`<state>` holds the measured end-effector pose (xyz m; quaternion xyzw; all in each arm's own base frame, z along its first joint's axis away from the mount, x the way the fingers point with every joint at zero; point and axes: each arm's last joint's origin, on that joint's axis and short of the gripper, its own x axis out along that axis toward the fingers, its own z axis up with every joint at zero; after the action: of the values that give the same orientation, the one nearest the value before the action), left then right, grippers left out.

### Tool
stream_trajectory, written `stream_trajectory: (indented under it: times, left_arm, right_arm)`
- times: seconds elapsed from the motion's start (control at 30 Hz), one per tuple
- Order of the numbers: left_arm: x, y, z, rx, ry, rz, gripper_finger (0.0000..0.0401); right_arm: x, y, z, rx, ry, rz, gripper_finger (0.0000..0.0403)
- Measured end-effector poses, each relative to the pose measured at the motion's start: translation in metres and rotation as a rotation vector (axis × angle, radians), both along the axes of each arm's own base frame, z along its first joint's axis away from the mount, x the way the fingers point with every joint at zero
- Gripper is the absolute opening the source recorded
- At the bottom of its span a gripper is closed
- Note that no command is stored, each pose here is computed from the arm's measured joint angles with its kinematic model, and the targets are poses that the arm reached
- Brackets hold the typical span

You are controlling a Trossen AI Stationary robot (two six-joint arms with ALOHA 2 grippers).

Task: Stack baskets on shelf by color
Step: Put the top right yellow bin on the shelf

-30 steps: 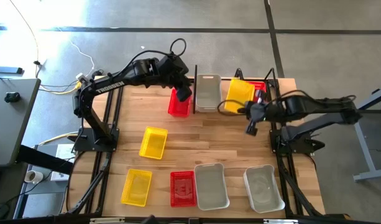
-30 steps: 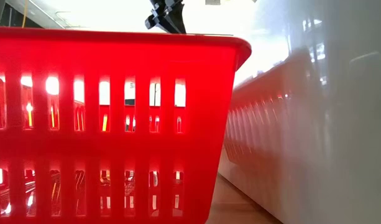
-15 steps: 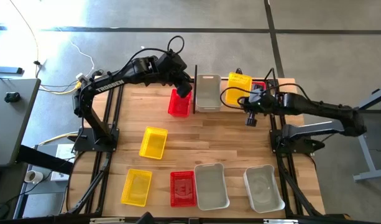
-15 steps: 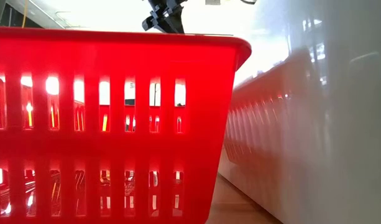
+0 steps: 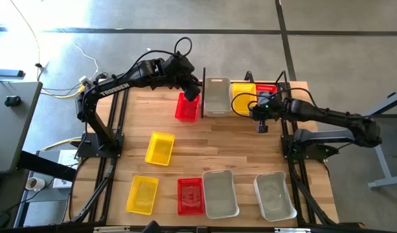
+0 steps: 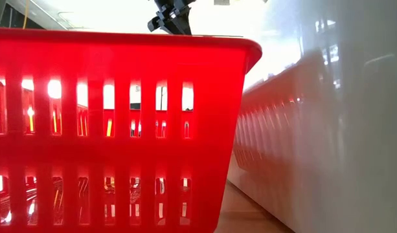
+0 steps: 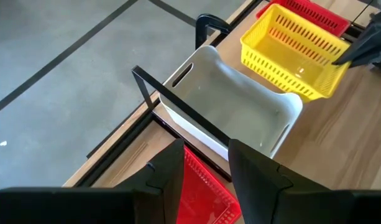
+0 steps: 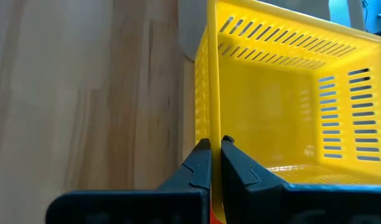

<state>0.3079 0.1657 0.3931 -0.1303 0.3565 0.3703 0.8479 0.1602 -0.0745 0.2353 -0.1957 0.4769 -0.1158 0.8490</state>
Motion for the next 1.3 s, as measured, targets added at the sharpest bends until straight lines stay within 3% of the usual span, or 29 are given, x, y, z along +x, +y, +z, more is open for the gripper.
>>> stream_trajectory:
  times: [0.2,0.5,1.13,1.3]
  left_arm:
    - [0.0,0.0,0.0,-0.002,-0.002,0.002,0.0115]
    - [0.0,0.0,0.0,-0.011,-0.012,0.016,0.0115]
    - [0.001,-0.001,0.0,-0.026,-0.018,0.0,0.0115]
    - [0.001,-0.001,0.0,-0.026,-0.018,0.0,0.0115]
  right_arm:
    - [-0.003,-0.006,-0.016,-0.023,0.011,0.011,0.0]
    - [-0.004,-0.017,-0.035,0.034,0.009,-0.018,0.0]
    - [0.002,-0.021,-0.042,0.024,0.036,-0.047,0.0001]
    - [0.002,-0.021,-0.042,0.026,0.03,-0.078,0.0033]
